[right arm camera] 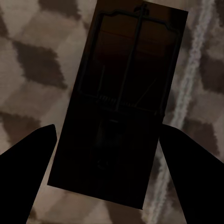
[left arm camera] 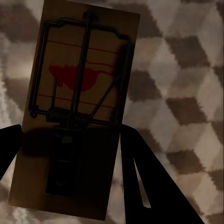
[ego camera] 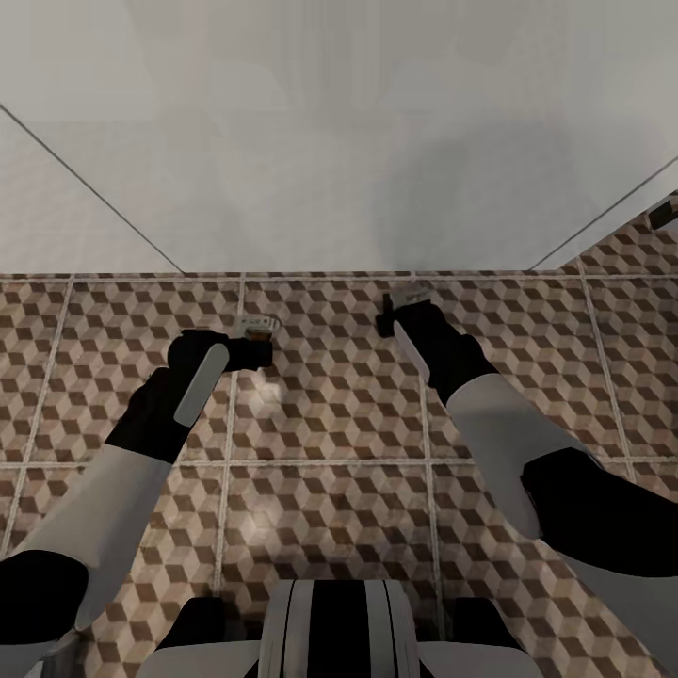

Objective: Take the four mousetraps from the cabinet in the bathroom and place them on the bathroom floor. Make sure all four end up on the same floor surface, and ensure that at least two of them are either under or directly next to the same bathroom sink.

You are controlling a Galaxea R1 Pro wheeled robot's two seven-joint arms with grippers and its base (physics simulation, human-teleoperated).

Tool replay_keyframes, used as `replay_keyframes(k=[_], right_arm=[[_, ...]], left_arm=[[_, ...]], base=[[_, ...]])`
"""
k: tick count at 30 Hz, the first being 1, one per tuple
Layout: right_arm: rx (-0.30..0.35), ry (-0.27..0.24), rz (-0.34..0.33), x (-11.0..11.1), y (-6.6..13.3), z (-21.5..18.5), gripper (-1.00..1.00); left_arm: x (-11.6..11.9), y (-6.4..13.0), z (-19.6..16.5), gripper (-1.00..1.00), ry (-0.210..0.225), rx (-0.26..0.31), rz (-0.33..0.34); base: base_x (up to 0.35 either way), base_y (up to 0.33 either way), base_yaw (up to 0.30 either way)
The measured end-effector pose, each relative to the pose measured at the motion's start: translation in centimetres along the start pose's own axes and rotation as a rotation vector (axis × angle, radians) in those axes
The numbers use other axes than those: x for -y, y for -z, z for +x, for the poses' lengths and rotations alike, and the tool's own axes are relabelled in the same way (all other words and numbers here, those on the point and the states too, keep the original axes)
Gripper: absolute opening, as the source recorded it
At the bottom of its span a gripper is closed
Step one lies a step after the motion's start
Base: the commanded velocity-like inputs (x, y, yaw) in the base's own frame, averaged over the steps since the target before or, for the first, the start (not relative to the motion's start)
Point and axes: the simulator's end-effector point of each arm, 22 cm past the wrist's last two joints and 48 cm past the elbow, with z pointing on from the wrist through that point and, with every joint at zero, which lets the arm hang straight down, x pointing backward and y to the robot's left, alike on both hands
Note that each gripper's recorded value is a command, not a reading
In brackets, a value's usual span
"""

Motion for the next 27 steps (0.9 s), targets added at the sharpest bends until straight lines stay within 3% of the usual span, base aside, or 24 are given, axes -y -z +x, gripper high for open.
replay_keyframes(k=[3,7,9,15,27], right_arm=[[0.011,-0.003,-0.003,-0.1,0.0,-0.3,-1.0],[0.045,-0.01,-0.016,-1.0,0.2,-1.2,-1.0],[0.051,-0.011,-0.019,-1.2,0.3,-1.4,-1.0],[0.057,-0.011,-0.024,-1.5,0.3,-1.5,-1.0],[0.08,-0.009,-0.068,-2.6,0.4,-2.0,-1.0]], left_arm=[[0.9,-1.2,1.0,-1.0,0.021,-0.01,0.01],[1.9,-4.0,5.8,-1.0,0.056,-0.122,0.011],[2.1,-4.7,6.8,-1.0,0.066,-0.138,0.009],[2.4,-5.6,6.6,-1.0,0.093,-0.099,0.004],[2.5,-5.7,5.0,-1.0,0.093,-0.081,0.0]], base=[[0.0,0.0,0.0],[0.0,0.0,0.0],[0.0,0.0,0.0],[0.0,0.0,0.0],[0.0,0.0,0.0]])
